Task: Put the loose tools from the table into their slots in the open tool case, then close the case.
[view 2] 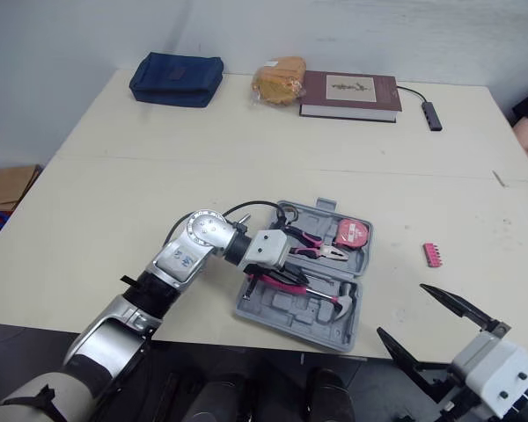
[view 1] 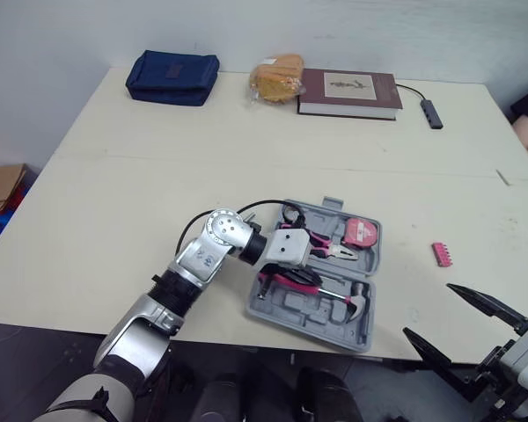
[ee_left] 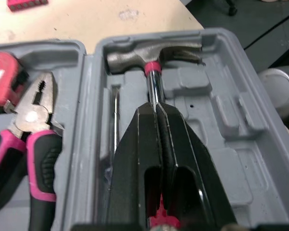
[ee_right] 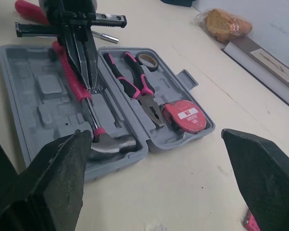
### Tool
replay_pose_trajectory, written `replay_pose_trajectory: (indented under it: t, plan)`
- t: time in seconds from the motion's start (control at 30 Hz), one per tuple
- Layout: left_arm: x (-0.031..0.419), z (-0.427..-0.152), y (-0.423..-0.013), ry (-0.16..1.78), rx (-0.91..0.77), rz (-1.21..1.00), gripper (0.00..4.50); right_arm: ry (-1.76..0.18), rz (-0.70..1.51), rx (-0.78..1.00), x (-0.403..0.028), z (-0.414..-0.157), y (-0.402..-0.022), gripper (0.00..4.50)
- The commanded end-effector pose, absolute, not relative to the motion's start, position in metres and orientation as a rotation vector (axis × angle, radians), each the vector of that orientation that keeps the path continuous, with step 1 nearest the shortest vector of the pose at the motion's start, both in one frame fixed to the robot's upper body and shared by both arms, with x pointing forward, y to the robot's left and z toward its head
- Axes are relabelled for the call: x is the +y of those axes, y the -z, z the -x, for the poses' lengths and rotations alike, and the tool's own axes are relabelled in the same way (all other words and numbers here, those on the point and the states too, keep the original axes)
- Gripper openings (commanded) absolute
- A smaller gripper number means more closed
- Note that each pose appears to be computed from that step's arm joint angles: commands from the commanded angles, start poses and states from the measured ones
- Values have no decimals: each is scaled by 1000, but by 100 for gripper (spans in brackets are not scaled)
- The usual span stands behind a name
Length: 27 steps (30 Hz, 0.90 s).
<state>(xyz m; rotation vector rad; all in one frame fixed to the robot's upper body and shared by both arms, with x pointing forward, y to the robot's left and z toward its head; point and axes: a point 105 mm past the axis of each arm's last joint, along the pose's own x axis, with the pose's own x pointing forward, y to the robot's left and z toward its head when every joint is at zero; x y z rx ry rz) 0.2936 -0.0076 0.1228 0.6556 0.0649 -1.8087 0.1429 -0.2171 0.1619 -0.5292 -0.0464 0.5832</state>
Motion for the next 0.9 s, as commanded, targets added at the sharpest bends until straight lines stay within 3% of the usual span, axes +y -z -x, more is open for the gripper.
replay_pose_trajectory:
  t: [0.03,0.33,0.7,0.9]
  plan:
    - [-10,-288,-115,1831,100,-661,3,-587,535,-65,-215,-140,-164,450]
    - [-11,-281,-100,1835,184,-677,3,-568,531,-60,-216,-137,-161,450]
    - [1,-299,-74,1686,376,-780,3,-558,528,-64,-218,-137,-158,450]
    - [20,-294,-42,1669,563,-831,3,-550,529,-69,-219,-138,-156,450]
